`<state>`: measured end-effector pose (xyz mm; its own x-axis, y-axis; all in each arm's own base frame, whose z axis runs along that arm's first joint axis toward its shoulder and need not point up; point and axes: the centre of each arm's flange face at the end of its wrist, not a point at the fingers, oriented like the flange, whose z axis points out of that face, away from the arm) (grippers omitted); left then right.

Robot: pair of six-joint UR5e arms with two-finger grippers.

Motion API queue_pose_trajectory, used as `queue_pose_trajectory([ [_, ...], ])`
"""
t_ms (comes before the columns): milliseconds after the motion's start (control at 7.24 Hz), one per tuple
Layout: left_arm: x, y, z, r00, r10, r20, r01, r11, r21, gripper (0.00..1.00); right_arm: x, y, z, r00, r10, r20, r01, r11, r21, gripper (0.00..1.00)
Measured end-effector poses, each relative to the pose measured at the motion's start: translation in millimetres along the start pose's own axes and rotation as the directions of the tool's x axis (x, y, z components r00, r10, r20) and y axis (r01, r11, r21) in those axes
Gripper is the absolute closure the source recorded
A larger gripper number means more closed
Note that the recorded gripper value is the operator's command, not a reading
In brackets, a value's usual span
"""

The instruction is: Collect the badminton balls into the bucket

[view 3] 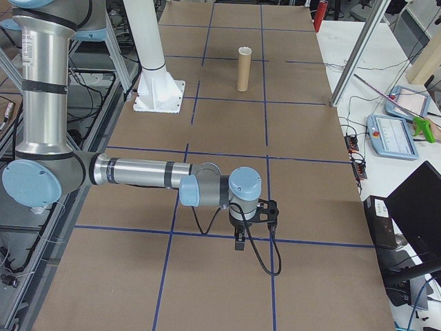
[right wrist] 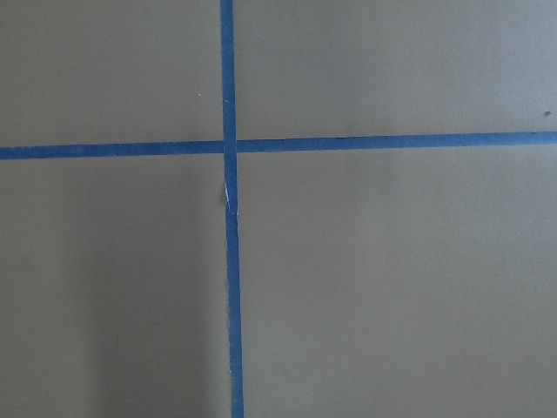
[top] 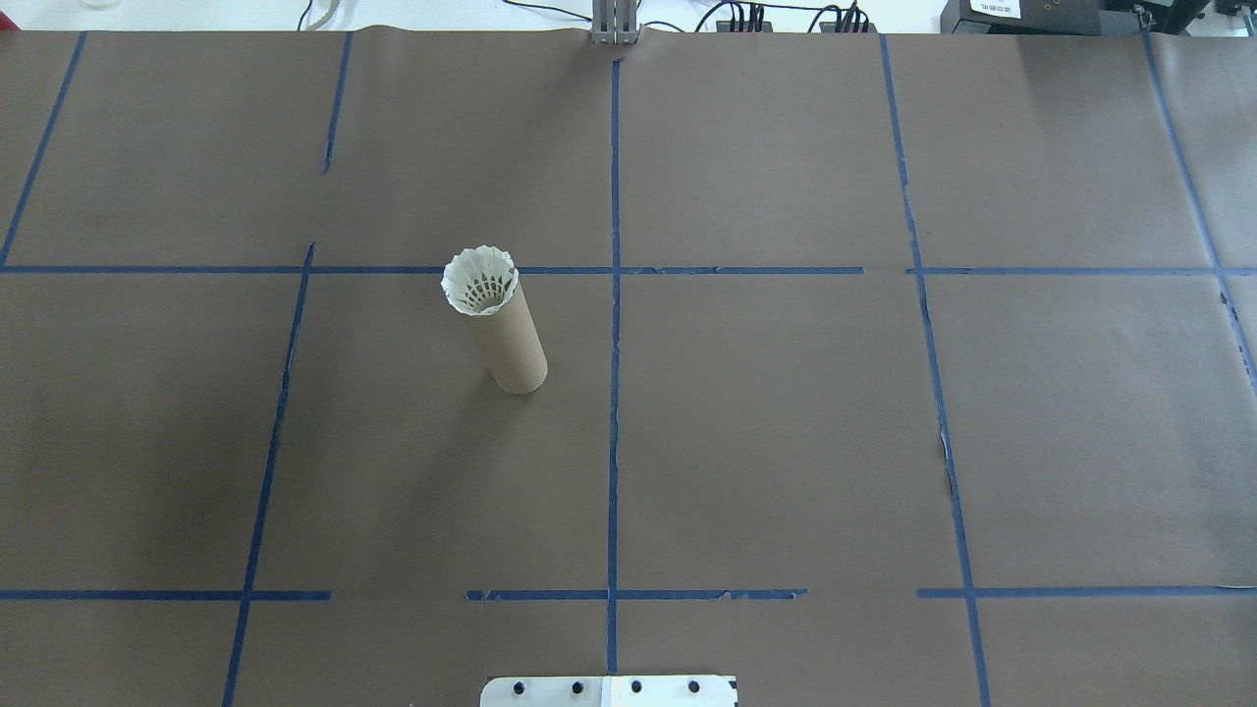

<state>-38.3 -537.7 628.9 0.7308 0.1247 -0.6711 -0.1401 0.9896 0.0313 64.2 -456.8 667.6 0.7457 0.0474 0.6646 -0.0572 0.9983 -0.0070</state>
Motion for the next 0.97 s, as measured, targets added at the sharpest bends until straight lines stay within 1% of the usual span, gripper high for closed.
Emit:
queue_pose_trajectory([
  [138, -9.4, 5.4, 8.6, 1.000, 0.001, -0.002, -0.001, 1.000, -0.018, 0.00, 0.0, 0.0, 0.0, 1.000, 0.000, 0.000, 0.000, 1.000, 0.000, 0.00],
  [276, -13.0, 8.0, 12.3, 1.000, 0.000, -0.003, 0.000, 1.000, -0.027, 0.00, 0.0, 0.0, 0.0, 1.000, 0.000, 0.000, 0.000, 1.000, 0.000, 0.00],
  [967, -13.3, 9.1, 12.6, 1.000, 0.000, -0.008, 0.000, 1.000, -0.027, 0.00, 0.0, 0.0, 0.0, 1.000, -0.001, 0.000, 0.001, 1.000, 0.000, 0.00],
])
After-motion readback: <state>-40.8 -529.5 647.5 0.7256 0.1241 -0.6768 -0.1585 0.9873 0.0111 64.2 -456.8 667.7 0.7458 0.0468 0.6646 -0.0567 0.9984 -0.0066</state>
